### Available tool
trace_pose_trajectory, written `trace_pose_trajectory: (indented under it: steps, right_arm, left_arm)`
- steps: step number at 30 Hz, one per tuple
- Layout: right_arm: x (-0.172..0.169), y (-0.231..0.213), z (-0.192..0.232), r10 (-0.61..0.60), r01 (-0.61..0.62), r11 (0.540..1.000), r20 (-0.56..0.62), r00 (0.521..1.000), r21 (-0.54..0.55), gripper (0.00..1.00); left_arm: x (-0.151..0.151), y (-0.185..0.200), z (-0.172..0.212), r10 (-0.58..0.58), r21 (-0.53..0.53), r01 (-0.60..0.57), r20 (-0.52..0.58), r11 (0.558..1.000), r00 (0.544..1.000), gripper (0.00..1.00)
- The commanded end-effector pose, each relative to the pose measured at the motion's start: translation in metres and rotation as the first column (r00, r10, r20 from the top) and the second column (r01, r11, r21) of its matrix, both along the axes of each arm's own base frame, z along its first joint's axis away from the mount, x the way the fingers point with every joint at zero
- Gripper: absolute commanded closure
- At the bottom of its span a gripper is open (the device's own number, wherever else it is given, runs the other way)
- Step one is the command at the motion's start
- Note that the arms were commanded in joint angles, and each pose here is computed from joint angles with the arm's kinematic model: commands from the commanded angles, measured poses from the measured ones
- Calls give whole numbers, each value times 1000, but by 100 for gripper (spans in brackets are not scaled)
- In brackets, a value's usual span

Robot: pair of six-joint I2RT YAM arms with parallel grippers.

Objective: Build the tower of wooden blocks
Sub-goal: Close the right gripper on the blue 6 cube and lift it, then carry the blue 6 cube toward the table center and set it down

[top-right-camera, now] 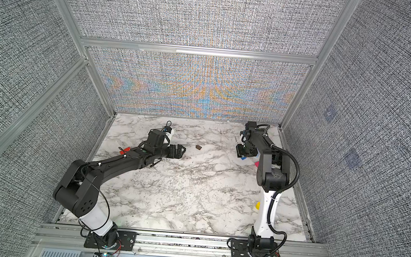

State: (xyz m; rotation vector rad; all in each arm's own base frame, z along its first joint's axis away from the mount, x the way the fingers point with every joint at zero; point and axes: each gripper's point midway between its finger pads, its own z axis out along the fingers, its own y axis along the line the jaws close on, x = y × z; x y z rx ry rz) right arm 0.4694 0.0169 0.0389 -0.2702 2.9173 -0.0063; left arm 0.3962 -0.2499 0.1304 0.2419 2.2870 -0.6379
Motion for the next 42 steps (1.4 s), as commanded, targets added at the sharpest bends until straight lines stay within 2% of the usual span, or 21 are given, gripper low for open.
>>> trace_pose_trajectory:
  steps: [1, 5, 12, 21, 30, 42]
  right_arm:
    - [-1, -3, -3, -17, 17, 1000, -22, 1000, -9, 39]
    - [2, -4, -7, -28, 28, 1000, -29, 999, -4, 48]
    - [2, -7, -16, -36, 35, 999, -53, 998, -14, 54]
    - [-1, -5, -14, -54, 54, 999, -51, 997, -10, 74]
    - [-11, 10, 7, -62, 62, 998, -23, 998, -6, 77]
    - [-50, 98, 25, -64, 64, 998, 29, 998, 5, 78]
  left_arm:
    - [-1, 4, 1, 9, 14, -9, 1, 1000, 1000, 1]
    - [-2, 5, 3, 12, 16, -12, 1, 1000, 1000, 1]
    - [-5, 7, 4, 16, 20, -16, -2, 1000, 1000, 1]
    - [-7, 10, 6, 23, 23, -23, -6, 999, 1000, 1]
    - [-21, 21, 16, 59, 17, -59, -22, 998, 998, 1]
    - [-52, 58, 13, 173, 77, -169, -60, 983, 983, 1]
